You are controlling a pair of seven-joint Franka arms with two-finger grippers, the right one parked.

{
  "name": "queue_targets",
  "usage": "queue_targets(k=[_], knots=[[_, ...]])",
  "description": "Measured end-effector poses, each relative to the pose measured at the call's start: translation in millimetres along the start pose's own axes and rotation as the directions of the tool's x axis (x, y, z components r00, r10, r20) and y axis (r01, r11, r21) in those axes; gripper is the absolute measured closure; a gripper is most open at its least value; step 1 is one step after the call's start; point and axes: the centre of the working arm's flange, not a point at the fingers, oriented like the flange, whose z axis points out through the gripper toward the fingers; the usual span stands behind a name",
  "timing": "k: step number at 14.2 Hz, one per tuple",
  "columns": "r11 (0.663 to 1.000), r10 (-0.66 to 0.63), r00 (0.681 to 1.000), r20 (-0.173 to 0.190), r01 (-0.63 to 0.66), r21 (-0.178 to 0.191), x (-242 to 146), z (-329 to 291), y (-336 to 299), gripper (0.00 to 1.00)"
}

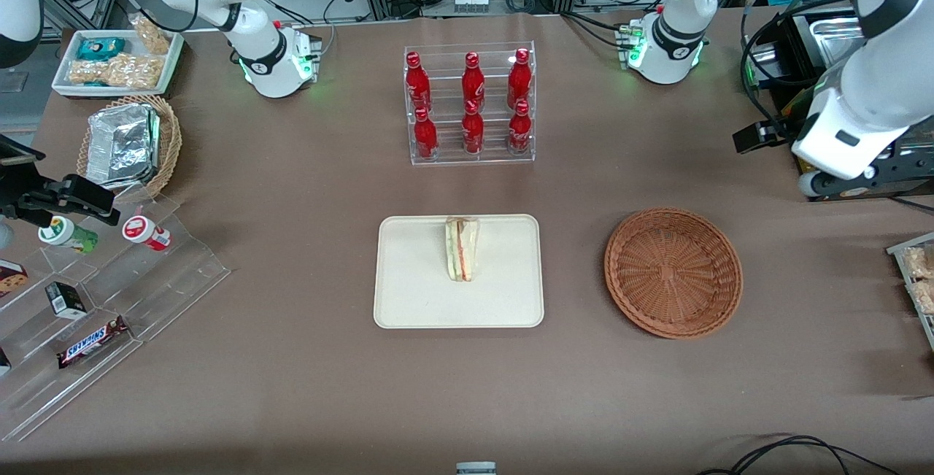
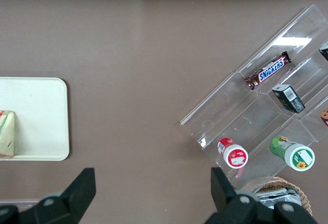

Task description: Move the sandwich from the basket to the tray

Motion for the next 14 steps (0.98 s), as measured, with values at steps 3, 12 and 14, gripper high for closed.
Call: queue_targets(k=[3,12,14], knots=[[1.000,0.003,0.995,-0.102,-0.004,-0.009,-17.0,-5.8,4.7,0.00],[0.999,0.024,0.998,-0.056,-0.026,-0.032,-34.9,-1.3,-53.6,0.00],[0.999,0.024,0.997,-0.077,-0.027,-0.038,-39.5,-12.2,-54.5,0.00]])
